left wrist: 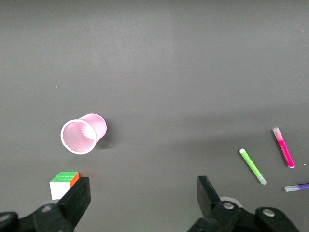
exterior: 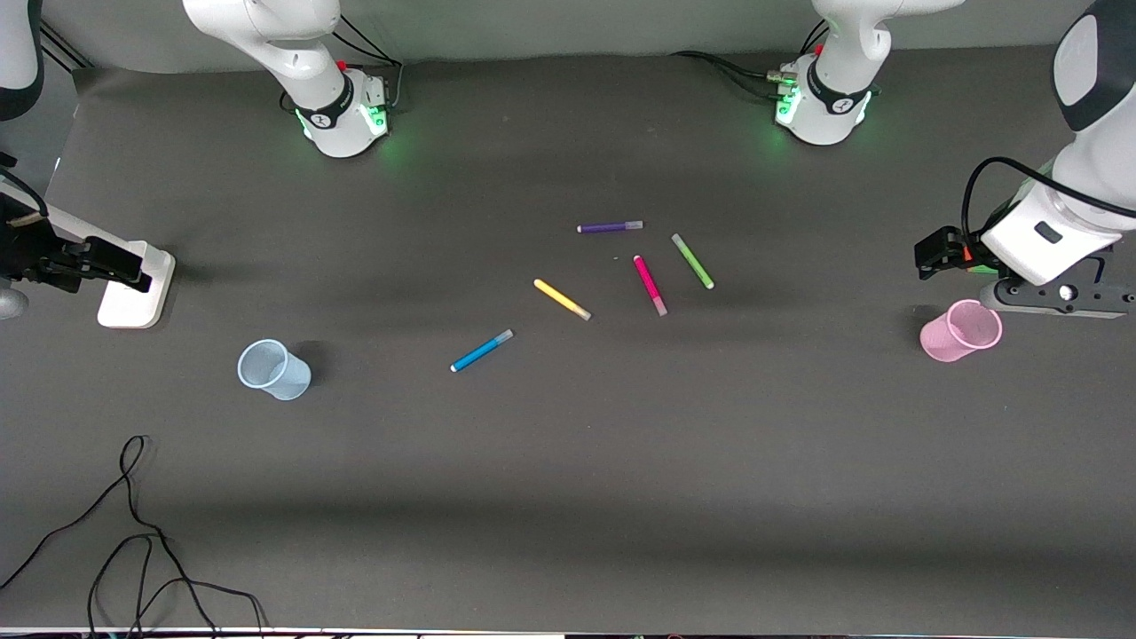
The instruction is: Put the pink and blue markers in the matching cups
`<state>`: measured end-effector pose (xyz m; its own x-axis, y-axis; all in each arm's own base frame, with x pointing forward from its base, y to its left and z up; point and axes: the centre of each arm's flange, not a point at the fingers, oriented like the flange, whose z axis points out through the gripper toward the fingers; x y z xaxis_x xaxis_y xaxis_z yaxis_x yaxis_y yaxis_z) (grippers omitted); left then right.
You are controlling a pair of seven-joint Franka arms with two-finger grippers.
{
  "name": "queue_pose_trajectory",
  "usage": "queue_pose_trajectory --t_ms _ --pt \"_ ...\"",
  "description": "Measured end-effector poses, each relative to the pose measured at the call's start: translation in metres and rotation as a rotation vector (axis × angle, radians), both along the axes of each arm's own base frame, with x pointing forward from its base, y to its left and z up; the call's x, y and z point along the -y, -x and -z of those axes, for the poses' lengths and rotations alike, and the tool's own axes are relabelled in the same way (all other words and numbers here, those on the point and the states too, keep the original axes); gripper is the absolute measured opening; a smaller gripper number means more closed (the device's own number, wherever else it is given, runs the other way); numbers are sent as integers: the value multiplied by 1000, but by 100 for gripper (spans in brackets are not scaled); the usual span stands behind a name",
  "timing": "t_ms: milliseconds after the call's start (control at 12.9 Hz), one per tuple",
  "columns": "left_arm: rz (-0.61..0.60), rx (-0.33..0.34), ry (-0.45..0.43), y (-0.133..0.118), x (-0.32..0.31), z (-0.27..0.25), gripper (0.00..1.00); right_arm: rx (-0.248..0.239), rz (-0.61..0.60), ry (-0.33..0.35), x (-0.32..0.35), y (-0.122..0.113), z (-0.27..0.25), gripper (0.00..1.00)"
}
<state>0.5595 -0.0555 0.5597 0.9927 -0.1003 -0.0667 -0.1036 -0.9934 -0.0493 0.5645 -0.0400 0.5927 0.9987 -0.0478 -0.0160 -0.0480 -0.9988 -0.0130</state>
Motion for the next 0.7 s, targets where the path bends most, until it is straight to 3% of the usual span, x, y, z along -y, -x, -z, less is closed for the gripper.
queue_pose_trajectory --t_ms 696 --pt "1 -15 0 1 -2 3 99 3 2 0 1 0 -2 100"
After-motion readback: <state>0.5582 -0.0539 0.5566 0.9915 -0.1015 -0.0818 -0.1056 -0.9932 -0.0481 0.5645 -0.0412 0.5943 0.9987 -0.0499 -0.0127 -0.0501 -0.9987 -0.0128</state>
